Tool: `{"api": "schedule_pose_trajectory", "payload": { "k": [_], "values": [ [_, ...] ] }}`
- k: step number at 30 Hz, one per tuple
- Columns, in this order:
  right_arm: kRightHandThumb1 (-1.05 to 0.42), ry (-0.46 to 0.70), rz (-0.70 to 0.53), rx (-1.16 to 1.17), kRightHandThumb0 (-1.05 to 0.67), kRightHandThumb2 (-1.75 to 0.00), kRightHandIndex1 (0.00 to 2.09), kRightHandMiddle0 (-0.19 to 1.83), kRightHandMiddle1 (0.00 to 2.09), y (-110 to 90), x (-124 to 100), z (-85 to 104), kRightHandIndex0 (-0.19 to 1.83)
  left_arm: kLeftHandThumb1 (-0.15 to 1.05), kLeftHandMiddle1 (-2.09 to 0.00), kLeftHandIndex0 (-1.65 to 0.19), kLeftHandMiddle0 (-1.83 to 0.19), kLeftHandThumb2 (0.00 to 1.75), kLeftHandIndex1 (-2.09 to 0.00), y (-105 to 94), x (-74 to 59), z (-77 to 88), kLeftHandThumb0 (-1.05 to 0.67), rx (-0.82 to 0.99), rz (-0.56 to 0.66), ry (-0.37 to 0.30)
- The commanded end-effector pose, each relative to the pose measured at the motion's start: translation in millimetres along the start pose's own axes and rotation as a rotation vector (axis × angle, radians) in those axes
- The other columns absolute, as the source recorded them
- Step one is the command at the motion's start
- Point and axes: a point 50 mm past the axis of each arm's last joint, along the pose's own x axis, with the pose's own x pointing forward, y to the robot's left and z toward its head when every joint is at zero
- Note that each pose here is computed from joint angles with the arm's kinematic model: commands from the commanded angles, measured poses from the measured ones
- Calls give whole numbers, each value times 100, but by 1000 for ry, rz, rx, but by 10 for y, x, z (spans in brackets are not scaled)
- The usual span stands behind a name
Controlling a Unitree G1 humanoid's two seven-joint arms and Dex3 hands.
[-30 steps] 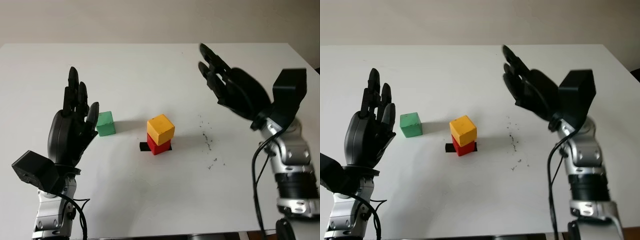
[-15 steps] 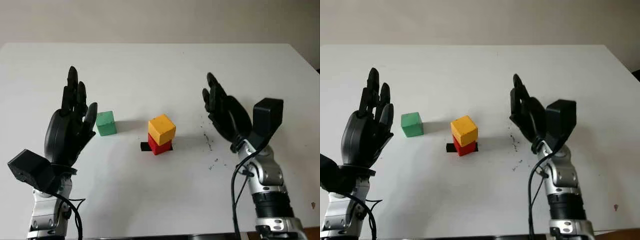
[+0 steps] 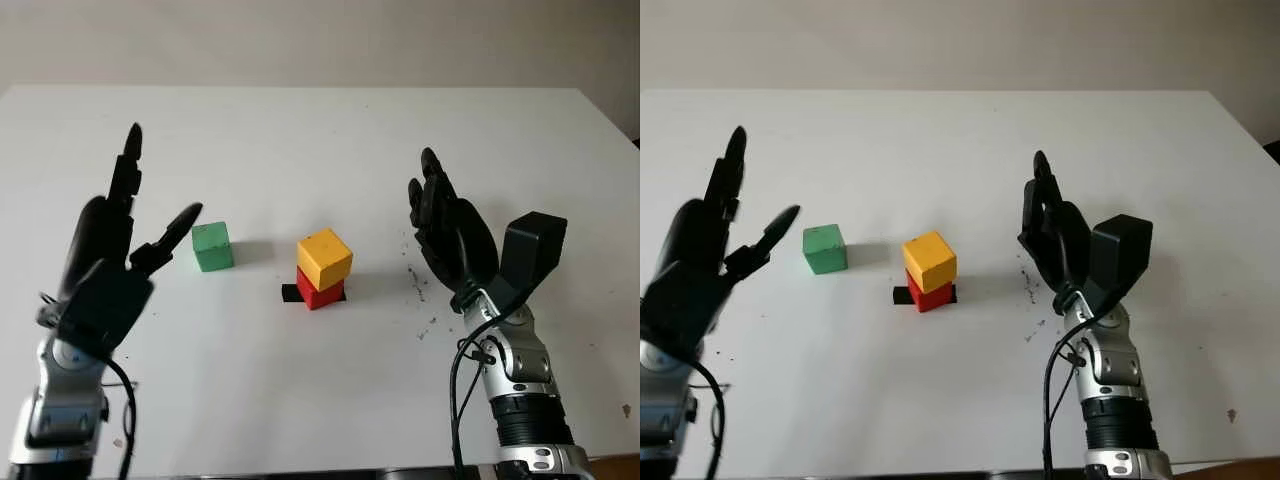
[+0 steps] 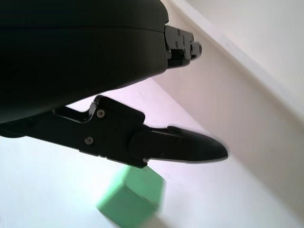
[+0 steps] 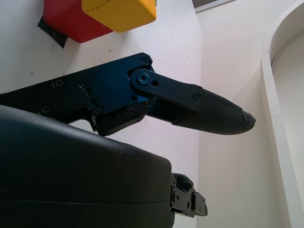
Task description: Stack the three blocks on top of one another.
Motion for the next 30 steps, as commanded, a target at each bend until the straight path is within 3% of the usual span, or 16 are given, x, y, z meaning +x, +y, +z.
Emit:
{"api": "schedule_pose_trajectory", "payload": {
  "k": [1,10,17,20,30],
  "values": [
    [-105,-15,-3,-5,-82,-76,0,-19,0,-11,-7,26,-19,105,-3,-11,8,17,-9,148,100,153,-78,153,-13,-61],
    [-105,-28,-15,7,-80,-76,0,-19,0,-7,-2,63,-19,102,-6,-23,8,6,-9,306,372,253,-83,437,-178,-162],
    [-105,-35,-27,9,-79,-75,0,-19,0,-5,5,77,-19,104,-7,-36,3,8,-12,371,518,320,-93,550,-325,-154],
    [-105,-36,-29,16,-79,-75,0,-19,0,2,2,71,-19,105,-5,-37,6,9,-10,330,552,362,-93,626,-396,-118],
    [-105,-45,-38,18,-79,-73,0,-19,0,3,-4,62,-19,105,-5,-36,5,9,-8,118,532,303,-95,780,-418,-85]
  ]
}}
